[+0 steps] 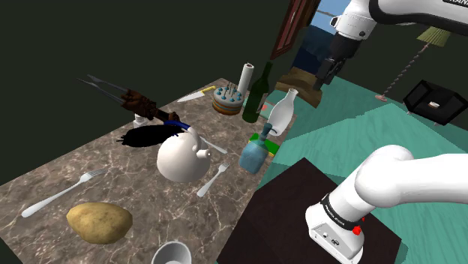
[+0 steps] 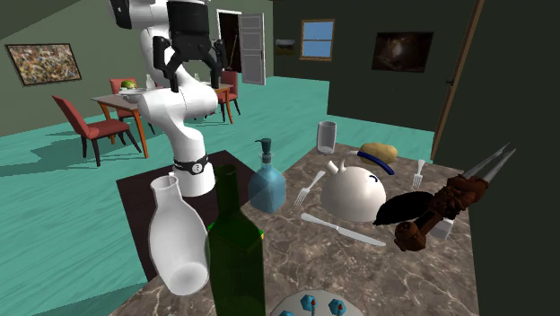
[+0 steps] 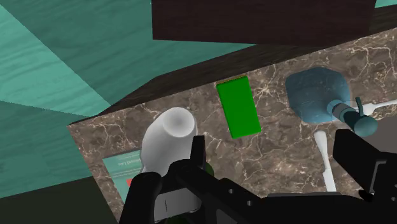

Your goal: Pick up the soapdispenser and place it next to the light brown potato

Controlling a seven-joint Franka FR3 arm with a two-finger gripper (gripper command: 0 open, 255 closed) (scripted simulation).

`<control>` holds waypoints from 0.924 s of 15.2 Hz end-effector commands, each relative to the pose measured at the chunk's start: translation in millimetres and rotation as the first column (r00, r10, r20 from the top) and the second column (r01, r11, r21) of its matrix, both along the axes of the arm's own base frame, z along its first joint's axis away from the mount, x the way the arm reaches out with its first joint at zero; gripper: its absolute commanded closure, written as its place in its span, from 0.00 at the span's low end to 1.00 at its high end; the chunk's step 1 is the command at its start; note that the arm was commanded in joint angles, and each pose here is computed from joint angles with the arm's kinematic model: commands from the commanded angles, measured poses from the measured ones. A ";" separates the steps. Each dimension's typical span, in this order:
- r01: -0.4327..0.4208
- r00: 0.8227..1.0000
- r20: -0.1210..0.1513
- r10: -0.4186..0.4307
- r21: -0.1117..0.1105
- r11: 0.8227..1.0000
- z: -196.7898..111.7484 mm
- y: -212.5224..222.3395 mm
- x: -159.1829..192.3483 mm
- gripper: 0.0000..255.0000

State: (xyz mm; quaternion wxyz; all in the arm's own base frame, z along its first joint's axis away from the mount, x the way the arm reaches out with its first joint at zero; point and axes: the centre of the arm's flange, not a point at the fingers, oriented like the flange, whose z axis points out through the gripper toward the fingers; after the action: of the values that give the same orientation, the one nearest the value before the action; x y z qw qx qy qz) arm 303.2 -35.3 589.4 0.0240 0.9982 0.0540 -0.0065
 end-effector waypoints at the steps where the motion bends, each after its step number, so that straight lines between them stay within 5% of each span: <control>1: 0.000 1.000 0.000 0.000 0.000 1.000 0.0 0.0 0.0 0.00; 14: 0.021 0.977 -0.211 0.003 0.110 0.994 -127.5 91.4 80.6 0.00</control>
State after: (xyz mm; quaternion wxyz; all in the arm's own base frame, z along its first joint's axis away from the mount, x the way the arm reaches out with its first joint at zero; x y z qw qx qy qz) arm 379.2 46.5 470.5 -0.0324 0.9929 0.0527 -0.1013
